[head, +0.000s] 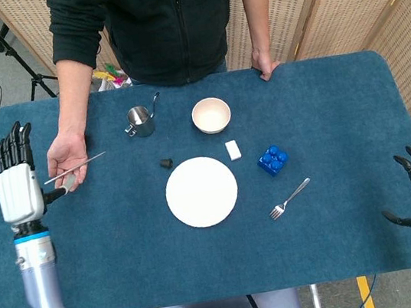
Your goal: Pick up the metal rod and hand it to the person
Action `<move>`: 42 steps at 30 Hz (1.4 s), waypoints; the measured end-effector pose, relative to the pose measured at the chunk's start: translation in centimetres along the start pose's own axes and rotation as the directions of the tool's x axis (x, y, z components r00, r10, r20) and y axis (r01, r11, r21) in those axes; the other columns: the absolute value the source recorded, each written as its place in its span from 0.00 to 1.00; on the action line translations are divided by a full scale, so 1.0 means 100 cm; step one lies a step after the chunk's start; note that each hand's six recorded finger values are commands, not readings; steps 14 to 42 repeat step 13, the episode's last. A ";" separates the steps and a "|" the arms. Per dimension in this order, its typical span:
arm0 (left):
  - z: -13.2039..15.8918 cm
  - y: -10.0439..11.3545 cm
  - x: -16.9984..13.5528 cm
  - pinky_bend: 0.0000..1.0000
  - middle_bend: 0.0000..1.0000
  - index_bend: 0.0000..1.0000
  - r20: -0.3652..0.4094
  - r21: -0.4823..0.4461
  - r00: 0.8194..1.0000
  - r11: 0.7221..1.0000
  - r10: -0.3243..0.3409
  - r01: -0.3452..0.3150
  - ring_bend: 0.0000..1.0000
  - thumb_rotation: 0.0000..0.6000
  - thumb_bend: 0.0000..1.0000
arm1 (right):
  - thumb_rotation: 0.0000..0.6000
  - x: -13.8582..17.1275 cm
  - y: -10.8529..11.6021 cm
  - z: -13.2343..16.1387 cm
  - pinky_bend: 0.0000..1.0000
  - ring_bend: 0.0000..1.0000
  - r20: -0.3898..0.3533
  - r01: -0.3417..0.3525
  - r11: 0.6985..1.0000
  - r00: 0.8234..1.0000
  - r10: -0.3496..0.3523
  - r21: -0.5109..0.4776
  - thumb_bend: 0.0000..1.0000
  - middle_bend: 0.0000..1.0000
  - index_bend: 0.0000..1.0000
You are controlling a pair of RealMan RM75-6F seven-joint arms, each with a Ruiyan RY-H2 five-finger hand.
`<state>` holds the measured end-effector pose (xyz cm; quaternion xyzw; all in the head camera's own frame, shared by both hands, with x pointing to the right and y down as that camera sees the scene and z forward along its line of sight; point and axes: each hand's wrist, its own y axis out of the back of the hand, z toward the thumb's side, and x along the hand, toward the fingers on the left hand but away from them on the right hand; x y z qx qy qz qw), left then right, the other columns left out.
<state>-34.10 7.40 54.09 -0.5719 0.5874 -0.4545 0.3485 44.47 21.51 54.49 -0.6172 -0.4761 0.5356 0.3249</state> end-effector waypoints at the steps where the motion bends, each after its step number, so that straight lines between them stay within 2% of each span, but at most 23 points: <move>1: -0.008 0.004 -0.005 0.00 0.00 0.00 0.015 -0.004 1.000 1.000 -0.003 0.003 0.00 1.00 0.00 | 1.00 0.000 0.000 0.001 0.00 0.00 -0.003 0.001 1.000 1.000 -0.001 0.000 0.00 0.00 0.09; 6: -0.055 0.013 -0.032 0.00 0.00 0.00 0.024 -0.020 0.998 0.998 -0.057 0.058 0.00 1.00 0.00 | 1.00 0.003 0.000 0.004 0.00 0.00 -0.015 0.003 1.000 1.000 -0.003 0.001 0.00 0.00 0.09; 10: -0.091 0.019 -0.060 0.00 0.00 0.00 0.042 -0.038 0.988 0.988 -0.147 0.149 0.00 1.00 0.00 | 1.00 0.004 0.000 0.007 0.00 0.00 -0.021 0.004 1.000 1.000 -0.004 0.000 0.00 0.00 0.09; 13: -0.113 0.022 -0.079 0.00 0.00 0.00 0.045 -0.050 0.980 0.980 -0.192 0.194 0.00 1.00 0.00 | 1.00 0.006 0.001 0.008 0.00 0.00 -0.027 0.006 1.000 1.000 -0.006 0.000 0.00 0.00 0.09; 42: -0.113 0.022 -0.079 0.00 0.00 0.00 0.045 -0.050 0.980 0.980 -0.192 0.194 0.00 1.00 0.00 | 1.00 0.006 0.001 0.008 0.00 0.00 -0.027 0.006 1.000 1.000 -0.006 0.000 0.00 0.00 0.09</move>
